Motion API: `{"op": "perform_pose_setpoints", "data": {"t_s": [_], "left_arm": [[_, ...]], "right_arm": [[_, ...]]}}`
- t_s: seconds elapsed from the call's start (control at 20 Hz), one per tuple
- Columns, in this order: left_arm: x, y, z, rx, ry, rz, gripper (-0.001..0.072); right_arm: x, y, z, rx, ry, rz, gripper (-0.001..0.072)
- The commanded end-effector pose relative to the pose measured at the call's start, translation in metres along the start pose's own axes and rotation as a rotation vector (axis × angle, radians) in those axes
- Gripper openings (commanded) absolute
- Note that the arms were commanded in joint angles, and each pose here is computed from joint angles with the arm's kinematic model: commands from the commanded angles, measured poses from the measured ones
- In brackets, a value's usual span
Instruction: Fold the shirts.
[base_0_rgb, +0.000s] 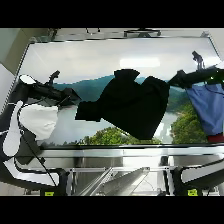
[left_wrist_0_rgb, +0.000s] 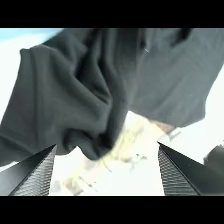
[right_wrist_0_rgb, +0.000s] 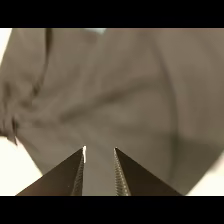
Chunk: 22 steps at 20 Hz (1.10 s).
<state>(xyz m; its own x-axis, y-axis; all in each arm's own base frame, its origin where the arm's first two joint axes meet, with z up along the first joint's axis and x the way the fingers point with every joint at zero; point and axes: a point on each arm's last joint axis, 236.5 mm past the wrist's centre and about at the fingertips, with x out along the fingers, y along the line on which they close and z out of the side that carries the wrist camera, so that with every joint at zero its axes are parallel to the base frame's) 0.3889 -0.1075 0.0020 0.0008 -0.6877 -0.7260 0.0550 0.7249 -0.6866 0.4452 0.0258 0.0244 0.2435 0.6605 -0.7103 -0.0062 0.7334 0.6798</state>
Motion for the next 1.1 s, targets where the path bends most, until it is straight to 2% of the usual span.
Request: {"op": "perform_pose_setpoints", "data": {"t_s": [0.0,0.15,0.2,0.25,0.3,0.35,0.55,0.7,0.75,0.8,0.85,0.95,1.0,1.05], "left_arm": [[0.010,-0.014,-0.027,0.021,0.120,-0.025,0.0673],[0.041,-0.006,-0.057,0.062,0.236,0.047,0.0674],[0.051,-0.006,-0.063,0.080,0.260,0.068,0.0674],[0.057,-0.007,-0.067,0.105,0.277,0.086,0.0674],[0.062,-0.005,-0.068,0.131,0.285,0.122,0.0674],[0.067,-0.001,-0.065,0.162,0.279,0.168,0.0673],[0.069,0.027,-0.037,0.279,0.211,0.400,0.0672],[0.069,0.030,-0.039,0.313,0.233,0.456,0.0671],[0.070,0.030,-0.039,0.324,0.233,0.464,0.0627],[0.073,0.028,-0.035,0.333,0.219,0.465,0.0533],[0.074,0.028,-0.029,0.339,0.190,0.466,0.0497],[0.078,0.024,-0.018,0.355,0.145,0.468,0.0495],[0.079,0.023,-0.017,0.361,0.140,0.469,0.0450],[0.079,0.022,-0.018,0.361,0.142,0.468,0.0227]], "right_arm": [[-0.001,-0.012,-0.097,0.099,0.156,-0.057,0.0224],[0.017,-0.004,-0.175,0.181,0.183,-0.042,0.0227],[0.026,-0.005,-0.194,0.198,0.156,-0.050,0.0267],[0.034,-0.007,-0.208,0.217,0.124,-0.057,0.0418],[0.044,-0.011,-0.220,0.245,0.091,-0.061,0.0611],[0.051,-0.014,-0.228,0.280,0.060,-0.053,0.0665],[0.074,-0.029,-0.259,0.393,0.070,-0.051,0.0651],[0.083,-0.028,-0.267,0.422,0.100,-0.036,0.0651],[0.089,-0.023,-0.264,0.412,0.094,-0.023,0.0651],[0.095,-0.016,-0.259,0.393,0.081,-0.003,0.0650],[0.103,-0.009,-0.254,0.379,0.066,0.017,0.0650],[0.118,0.001,-0.250,0.373,0.054,0.033,0.0650],[0.125,0.004,-0.252,0.380,0.064,0.036,0.0650],[0.131,0.007,-0.256,0.388,0.080,0.041,0.0647]]}}
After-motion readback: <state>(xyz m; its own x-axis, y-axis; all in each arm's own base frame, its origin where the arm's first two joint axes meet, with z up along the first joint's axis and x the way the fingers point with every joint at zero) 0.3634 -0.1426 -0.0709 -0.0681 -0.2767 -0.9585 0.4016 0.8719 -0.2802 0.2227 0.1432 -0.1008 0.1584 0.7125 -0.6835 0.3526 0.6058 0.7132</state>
